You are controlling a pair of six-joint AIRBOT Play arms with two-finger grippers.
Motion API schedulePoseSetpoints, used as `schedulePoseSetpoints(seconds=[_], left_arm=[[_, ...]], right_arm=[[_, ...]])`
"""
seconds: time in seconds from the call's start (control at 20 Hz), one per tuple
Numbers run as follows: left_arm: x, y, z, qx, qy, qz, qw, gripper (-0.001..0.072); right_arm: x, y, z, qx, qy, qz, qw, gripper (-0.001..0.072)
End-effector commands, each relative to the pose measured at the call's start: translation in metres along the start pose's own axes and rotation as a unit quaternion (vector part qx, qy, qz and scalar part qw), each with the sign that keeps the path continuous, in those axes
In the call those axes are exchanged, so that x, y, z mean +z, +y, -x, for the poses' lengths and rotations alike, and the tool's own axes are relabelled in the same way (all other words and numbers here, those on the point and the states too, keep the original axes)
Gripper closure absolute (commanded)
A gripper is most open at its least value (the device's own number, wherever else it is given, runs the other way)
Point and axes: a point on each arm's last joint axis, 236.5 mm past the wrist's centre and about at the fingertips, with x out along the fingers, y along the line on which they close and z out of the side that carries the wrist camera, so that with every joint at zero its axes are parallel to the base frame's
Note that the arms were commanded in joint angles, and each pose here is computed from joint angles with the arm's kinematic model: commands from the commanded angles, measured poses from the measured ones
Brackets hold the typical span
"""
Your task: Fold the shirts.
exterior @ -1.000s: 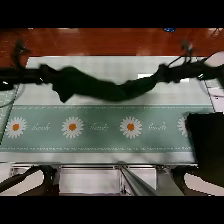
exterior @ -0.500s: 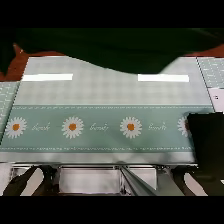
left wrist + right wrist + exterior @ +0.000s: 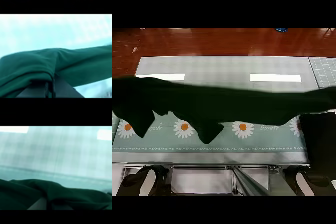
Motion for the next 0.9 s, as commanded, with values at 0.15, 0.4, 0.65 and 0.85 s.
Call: schedulePoseSetpoints(seconds=[0.15, 0.4, 0.65, 0.85], left_arm=[[-0.074, 0.050, -0.066, -0.001, 0.120, 0.110, 0.987, 0.0690], [-0.089, 0.101, -0.141, 0.004, 0.167, 0.176, 0.970, 0.0689], [-0.112, 0.143, -0.231, 0.027, 0.193, 0.225, 0.955, 0.0689], [-0.105, 0.152, -0.266, 0.004, 0.182, 0.291, 0.939, 0.0656]], right_arm=[[-0.085, -0.008, -0.106, 0.050, 0.130, -0.069, 0.988, 0.0680], [-0.078, -0.042, -0.195, 0.034, 0.161, -0.098, 0.982, 0.0680], [-0.075, -0.075, -0.289, 0.015, 0.187, -0.148, 0.971, 0.0680], [-0.039, -0.086, -0.333, 0.020, 0.183, -0.168, 0.969, 0.0549]])
